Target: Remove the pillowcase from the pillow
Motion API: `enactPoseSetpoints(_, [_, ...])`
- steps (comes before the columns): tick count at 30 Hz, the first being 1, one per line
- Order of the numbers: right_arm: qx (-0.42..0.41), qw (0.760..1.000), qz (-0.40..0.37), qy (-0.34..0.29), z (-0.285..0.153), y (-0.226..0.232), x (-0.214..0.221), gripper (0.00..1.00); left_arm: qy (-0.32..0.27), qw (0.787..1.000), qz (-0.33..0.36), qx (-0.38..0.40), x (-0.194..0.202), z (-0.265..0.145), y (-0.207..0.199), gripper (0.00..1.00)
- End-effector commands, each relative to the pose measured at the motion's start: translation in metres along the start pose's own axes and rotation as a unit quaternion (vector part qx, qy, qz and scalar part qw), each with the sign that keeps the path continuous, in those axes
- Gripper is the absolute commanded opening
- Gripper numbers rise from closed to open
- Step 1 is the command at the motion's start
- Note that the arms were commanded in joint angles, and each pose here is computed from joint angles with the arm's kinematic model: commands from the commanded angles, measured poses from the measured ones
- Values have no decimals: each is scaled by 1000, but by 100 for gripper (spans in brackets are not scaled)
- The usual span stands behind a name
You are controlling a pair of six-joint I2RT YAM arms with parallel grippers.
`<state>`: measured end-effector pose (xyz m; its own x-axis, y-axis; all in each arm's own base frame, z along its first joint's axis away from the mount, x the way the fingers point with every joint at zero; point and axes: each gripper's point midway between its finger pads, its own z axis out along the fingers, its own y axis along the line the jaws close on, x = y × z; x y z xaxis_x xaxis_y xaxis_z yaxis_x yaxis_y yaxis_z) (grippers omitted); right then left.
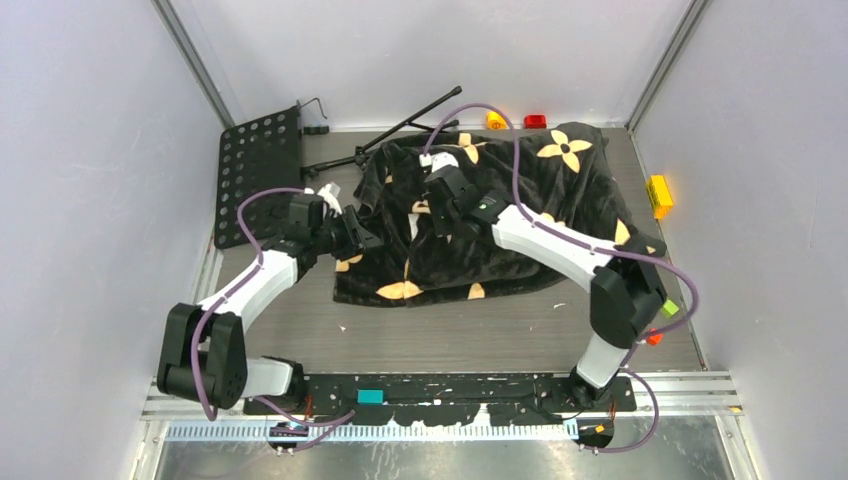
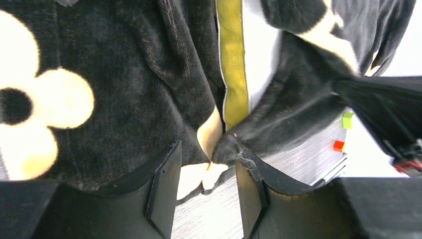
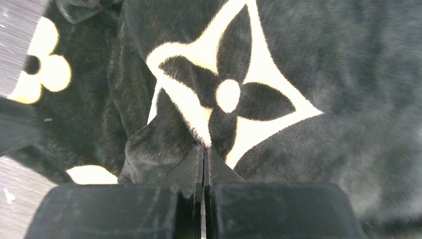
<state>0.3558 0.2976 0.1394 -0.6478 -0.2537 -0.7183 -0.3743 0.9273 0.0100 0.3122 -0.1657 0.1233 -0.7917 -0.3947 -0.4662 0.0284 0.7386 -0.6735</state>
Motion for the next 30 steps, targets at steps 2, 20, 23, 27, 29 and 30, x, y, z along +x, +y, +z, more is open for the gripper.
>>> enactPoseSetpoints(2, [-2, 993, 75, -86, -51, -16, -44, 0, -17, 999, 27, 33, -19, 15, -34, 45])
enactPoseSetpoints(20, [-74, 979, 181, -57, -52, -48, -21, 0, 91, 994, -31, 48, 1, 107, -49, 64])
enactPoseSetpoints(23, [-96, 978, 179, -42, -50, -39, -14, 4, 92, 992, -42, 77, 0, 116, -58, 63])
enactPoseSetpoints(27, [-114, 975, 192, -16, -44, -31, 1, 52, 93, 990, -37, 103, -2, 122, -73, 22])
enactPoseSetpoints(29, [-122, 973, 193, -6, -46, -27, 7, 62, 79, 993, -19, 89, -8, 118, -75, 7])
enactPoseSetpoints(30, [-122, 974, 190, -3, -47, -24, 11, 65, 70, 994, -11, 89, -11, 115, -77, 1])
